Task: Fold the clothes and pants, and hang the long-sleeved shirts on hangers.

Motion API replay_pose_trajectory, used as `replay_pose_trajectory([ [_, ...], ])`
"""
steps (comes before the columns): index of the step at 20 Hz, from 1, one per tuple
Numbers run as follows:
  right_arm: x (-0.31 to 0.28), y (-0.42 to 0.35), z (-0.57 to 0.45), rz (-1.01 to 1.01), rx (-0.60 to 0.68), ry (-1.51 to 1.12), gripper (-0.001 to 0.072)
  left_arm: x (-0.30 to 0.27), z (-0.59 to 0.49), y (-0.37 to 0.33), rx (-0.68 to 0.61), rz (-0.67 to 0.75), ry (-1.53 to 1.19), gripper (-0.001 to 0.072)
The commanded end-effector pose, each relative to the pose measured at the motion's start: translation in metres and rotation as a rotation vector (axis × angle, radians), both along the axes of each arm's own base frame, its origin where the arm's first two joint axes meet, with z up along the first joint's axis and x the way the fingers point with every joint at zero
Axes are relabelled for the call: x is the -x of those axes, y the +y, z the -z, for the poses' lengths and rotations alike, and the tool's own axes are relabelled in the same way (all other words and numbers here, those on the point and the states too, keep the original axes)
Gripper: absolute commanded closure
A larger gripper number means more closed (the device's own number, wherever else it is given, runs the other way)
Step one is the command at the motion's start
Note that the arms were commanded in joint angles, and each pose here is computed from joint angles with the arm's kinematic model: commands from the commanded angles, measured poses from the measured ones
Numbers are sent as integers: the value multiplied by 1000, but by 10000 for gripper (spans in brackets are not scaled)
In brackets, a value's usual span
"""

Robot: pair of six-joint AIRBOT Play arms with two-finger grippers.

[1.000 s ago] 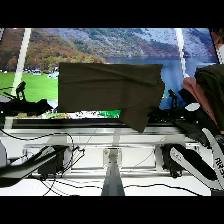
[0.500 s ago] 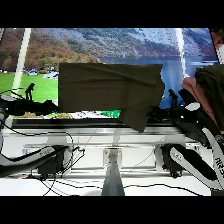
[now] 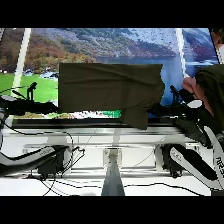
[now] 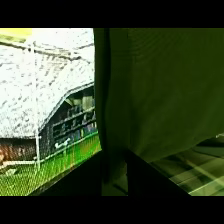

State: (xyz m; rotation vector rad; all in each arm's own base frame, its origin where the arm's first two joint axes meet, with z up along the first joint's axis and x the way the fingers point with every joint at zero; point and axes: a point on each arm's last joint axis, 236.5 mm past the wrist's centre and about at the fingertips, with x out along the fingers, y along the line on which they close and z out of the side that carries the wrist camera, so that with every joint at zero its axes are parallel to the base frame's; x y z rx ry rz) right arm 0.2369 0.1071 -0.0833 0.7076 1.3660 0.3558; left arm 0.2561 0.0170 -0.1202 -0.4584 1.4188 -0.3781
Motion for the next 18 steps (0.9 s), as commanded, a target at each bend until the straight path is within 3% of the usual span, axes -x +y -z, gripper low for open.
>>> replay_pose_trajectory([
  [1,-5,-1,-4,1,1,-15,701,6,-2,-5,22,37,5,531],
  [3,-5,-1,-4,1,1,-15,701,4,-7,-12,56,28,1,644],
  [7,-6,-1,-4,2,4,-18,701,-2,-16,-23,115,35,-34,651],
  [8,-6,-1,-4,2,3,-17,701,-2,-16,-24,117,36,-34,693],
  [13,-33,-3,-25,28,-7,-91,702,-36,-43,-32,180,47,-198,694],
  [18,-123,-16,-100,250,-79,-348,702,-107,-106,-25,273,-110,-397,695],
])
